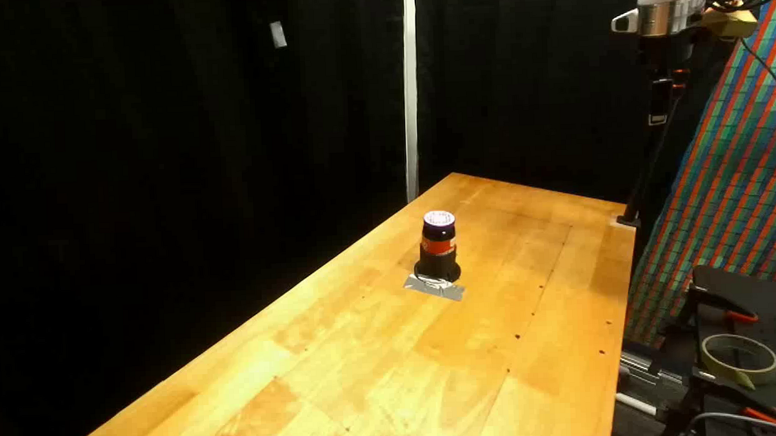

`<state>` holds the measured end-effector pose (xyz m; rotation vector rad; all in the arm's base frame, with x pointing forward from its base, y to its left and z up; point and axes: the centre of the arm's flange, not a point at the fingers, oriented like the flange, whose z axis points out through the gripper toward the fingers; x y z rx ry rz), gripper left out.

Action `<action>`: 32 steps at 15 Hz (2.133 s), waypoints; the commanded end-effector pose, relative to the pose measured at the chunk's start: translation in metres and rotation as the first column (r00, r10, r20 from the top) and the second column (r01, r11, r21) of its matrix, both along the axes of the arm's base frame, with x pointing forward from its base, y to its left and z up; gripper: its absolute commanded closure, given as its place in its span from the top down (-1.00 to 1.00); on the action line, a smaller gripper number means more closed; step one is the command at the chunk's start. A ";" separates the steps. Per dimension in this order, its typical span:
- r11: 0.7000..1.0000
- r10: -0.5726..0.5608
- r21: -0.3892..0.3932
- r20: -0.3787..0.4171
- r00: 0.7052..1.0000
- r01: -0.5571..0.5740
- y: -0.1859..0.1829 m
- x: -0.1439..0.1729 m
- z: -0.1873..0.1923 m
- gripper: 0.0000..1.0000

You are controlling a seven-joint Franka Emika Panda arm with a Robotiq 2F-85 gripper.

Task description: Put the elastic around the bottle on the table

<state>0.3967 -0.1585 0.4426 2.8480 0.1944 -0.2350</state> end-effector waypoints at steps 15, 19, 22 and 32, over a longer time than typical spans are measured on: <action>0.987 0.053 0.144 0.160 0.986 -0.076 0.160 0.129 -0.019 1.00; 0.979 0.042 0.180 0.279 0.959 -0.095 0.213 0.182 -0.045 1.00; 0.969 0.042 0.215 0.334 0.942 -0.120 0.228 0.213 -0.067 1.00; 0.926 0.020 0.345 0.360 0.933 -0.153 0.251 0.269 -0.126 1.00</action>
